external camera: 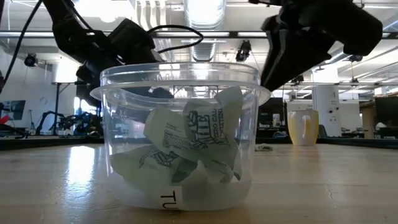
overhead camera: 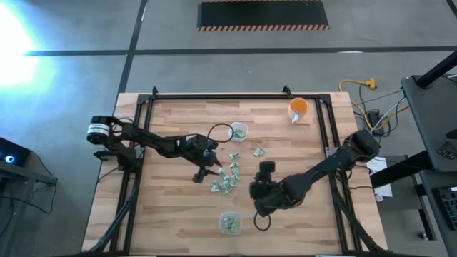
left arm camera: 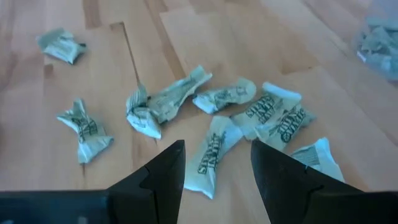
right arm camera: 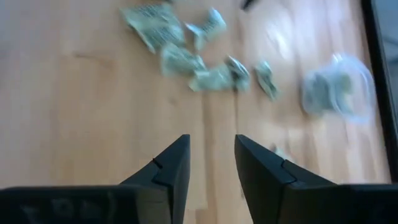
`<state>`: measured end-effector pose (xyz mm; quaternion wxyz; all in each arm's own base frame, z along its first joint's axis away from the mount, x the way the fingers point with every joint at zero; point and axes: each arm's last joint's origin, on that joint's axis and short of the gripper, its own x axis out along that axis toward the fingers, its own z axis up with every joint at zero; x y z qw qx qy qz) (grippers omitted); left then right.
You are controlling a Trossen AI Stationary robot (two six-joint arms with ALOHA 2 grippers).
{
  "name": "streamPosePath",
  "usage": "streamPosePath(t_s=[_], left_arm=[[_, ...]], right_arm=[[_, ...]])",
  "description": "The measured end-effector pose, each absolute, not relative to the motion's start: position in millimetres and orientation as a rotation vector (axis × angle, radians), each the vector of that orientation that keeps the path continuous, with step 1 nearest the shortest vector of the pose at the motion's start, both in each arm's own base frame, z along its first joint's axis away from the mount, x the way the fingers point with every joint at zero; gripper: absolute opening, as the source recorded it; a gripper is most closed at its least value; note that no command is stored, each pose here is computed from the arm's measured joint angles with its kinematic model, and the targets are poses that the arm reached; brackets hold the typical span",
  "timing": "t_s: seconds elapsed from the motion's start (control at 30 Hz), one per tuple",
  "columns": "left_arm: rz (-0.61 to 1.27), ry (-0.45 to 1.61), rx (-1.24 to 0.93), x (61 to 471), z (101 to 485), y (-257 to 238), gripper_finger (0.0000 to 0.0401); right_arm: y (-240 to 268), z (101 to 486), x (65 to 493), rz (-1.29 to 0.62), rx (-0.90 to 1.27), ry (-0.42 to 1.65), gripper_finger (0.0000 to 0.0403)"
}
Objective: Pick and place items into bin
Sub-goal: Put the stevia packet into the top transparent bin
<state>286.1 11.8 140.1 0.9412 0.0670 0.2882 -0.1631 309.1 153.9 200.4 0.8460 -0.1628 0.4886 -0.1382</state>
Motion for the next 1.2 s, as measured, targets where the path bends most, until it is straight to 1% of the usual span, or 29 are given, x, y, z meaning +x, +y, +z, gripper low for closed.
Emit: streamPosePath(t_s=[0.13, 0.37, 0.63, 0.93, 1.2], left_arm=[[-0.337, 0.555, 0.15, 288, 141, 9, 0.0167], [-0.358, 0.566, 0.17, 289, 136, 5, 0.0167], [-0.364, 0.564, 0.193, 293, 132, 5, 0.0166], [-0.375, 0.607, 0.194, 306, 115, 4, 0.0166], [-0.387, 0.646, 0.182, 312, 106, 4, 0.0166]], right_arm=[[148, 200, 300, -0.397, -0.331, 1.072, 0.0108], [142, 195, 290, -0.49, -0.291, 1.126, 0.0095], [141, 192, 288, -0.496, -0.293, 1.133, 0.0081], [141, 192, 288, -0.5, -0.295, 1.126, 0.007], [140, 191, 288, -0.501, -0.298, 1.128, 0.0075]])
